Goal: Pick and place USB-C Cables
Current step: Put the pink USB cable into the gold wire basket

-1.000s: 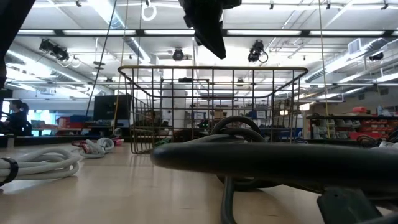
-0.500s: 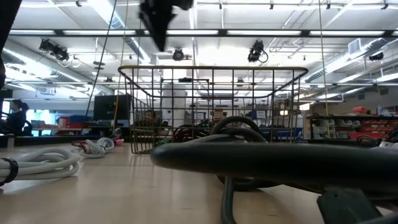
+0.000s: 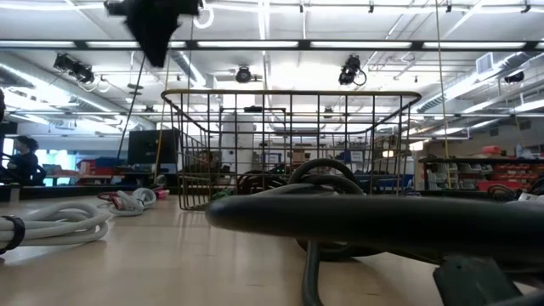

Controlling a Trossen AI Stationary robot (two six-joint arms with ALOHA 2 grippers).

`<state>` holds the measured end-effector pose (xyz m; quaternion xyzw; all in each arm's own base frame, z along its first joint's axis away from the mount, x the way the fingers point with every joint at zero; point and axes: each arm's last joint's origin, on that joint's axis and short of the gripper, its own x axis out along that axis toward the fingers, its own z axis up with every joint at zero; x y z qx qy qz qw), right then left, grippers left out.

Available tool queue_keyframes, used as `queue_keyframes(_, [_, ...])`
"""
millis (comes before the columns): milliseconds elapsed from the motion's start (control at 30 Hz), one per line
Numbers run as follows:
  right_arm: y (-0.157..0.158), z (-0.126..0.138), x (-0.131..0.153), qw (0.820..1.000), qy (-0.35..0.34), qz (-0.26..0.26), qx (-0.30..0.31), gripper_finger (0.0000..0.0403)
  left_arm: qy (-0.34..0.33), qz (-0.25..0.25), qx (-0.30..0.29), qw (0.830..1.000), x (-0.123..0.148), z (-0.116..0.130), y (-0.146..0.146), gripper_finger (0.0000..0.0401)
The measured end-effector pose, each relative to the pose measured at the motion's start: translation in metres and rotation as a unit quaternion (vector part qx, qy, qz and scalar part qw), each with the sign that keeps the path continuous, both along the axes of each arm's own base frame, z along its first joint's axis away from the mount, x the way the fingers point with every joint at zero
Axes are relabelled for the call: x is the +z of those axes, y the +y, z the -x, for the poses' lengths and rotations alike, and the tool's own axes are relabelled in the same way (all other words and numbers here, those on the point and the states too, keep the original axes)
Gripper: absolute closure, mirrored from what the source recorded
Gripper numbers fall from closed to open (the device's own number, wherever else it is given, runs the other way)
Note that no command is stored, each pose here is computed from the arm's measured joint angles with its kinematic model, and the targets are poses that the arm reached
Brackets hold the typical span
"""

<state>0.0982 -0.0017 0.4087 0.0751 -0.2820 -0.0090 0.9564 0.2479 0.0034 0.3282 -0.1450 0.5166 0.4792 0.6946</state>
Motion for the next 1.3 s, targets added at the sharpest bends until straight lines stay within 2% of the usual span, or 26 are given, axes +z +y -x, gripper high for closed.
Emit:
queue_keyframes(200, [0.0,0.0,0.0,1.0,0.0,0.002,0.003,0.0225,-0.008,0.043,0.086,0.995,-0.052,0.022,-0.002,0.0305])
queue_keyframes(333, [0.0,0.0,0.0,1.0,0.0,0.002,0.003,0.0225,-0.036,0.078,0.085,0.993,-0.087,0.022,-0.003,0.0293])
queue_keyframes(567, [0.0,0.0,0.0,1.0,-0.001,0.002,0.003,0.0225,-0.02,0.128,0.114,0.985,-0.133,0.035,0.003,0.0237])
queue_keyframes(700, [0.0,0.0,0.0,1.0,-0.001,0.002,0.003,0.0225,-0.003,0.129,0.137,0.982,-0.144,0.042,0.013,0.0203])
queue_keyframes(833, [0.0,0.0,0.0,1.0,-0.001,0.002,0.003,0.0225,-0.034,0.135,0.144,0.98,-0.145,0.037,0.021,0.0182])
queue_keyframes(1067, [0.0,0.0,0.0,1.0,-0.001,0.0,0.0,0.0225,-0.12,0.138,0.114,0.977,-0.144,0.02,0.032,0.0177])
queue_keyframes(1300, [0.0,0.0,0.0,1.0,-0.001,0.0,0.0,0.0225,-0.113,0.142,0.135,0.974,-0.144,0.023,0.041,0.0177])
